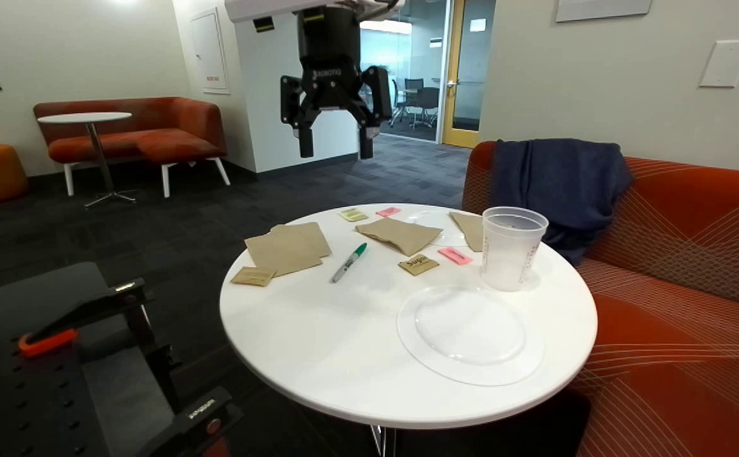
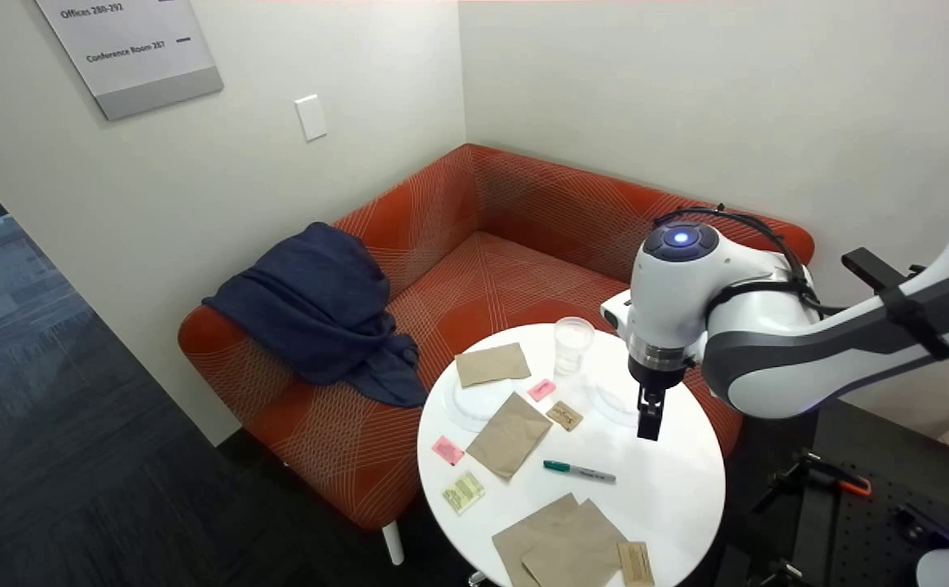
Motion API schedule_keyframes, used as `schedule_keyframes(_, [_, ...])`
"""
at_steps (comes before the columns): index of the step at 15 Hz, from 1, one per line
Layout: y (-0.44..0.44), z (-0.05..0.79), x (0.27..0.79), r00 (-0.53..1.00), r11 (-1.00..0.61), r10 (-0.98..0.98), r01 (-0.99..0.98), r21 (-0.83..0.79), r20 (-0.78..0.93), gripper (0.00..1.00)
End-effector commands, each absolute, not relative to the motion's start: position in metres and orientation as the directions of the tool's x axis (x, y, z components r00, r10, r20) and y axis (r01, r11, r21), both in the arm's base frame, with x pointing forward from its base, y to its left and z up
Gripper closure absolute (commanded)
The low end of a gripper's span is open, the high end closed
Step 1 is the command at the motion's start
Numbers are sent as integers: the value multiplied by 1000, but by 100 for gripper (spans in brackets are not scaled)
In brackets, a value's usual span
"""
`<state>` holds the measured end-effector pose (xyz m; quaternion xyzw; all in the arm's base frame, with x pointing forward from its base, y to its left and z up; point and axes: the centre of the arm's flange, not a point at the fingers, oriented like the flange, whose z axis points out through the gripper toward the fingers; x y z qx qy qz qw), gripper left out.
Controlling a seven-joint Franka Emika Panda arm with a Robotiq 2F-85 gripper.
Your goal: Get the marker from the table and place it in the transparent cup
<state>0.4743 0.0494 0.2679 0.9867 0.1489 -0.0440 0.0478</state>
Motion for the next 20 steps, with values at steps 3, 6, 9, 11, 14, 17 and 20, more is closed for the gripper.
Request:
schedule_keyframes(3, [50, 254, 472, 942, -940, 331, 334, 66, -53, 0])
schedule_keyframes(6, [47, 241, 470, 931, -930, 364, 363, 54, 12, 0])
schedule_keyframes(9, [43, 227, 468, 926, -926, 376, 375, 33, 36, 0])
schedule_keyframes(11, [41, 217, 467, 922, -922, 386, 386, 14, 40, 0])
schedule_keyframes(14, [37, 202, 469, 907, -908, 419, 419, -5, 51, 0])
schedule_keyframes(17, [33, 188, 466, 896, -897, 442, 442, -1, 46, 0])
schedule_keyframes(20, [39, 173, 468, 893, -894, 449, 448, 19, 39, 0])
